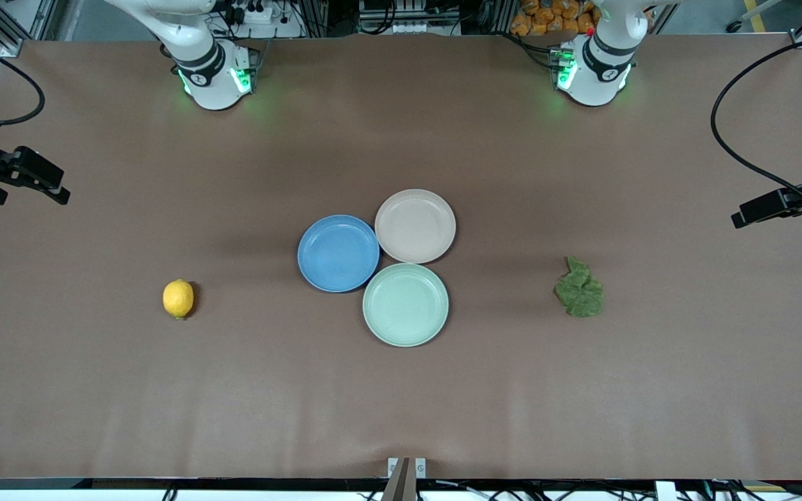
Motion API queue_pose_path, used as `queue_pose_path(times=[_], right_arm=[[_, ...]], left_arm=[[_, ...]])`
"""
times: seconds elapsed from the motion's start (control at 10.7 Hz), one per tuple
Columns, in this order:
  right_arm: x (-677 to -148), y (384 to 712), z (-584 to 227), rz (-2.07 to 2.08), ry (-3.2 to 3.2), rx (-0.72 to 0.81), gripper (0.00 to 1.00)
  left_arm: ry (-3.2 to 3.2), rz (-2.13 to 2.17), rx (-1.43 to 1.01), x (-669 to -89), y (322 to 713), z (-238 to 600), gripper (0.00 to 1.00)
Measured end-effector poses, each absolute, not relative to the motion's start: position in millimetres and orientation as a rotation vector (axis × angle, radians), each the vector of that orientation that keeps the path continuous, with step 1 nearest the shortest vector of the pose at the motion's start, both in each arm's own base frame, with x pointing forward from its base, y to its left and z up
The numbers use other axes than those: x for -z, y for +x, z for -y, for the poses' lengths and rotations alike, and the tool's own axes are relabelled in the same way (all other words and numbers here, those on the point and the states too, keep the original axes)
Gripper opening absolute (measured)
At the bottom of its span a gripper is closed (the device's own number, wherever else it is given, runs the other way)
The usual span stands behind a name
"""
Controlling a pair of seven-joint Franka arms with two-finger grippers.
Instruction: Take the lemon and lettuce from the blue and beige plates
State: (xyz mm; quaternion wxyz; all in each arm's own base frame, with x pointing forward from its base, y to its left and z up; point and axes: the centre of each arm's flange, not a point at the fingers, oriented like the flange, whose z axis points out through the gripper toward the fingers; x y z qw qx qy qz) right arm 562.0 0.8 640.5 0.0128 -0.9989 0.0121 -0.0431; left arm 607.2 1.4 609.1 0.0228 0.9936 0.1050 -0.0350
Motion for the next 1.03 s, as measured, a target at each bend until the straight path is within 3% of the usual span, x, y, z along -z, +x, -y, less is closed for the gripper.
queue_pose_path(times=[1.03], right_arm=[[-628,562,4,-0.040,-3.115,0.072,1.00]], left_arm=[[3.095,-0.228,0.102,-614,604,-7,1.00]])
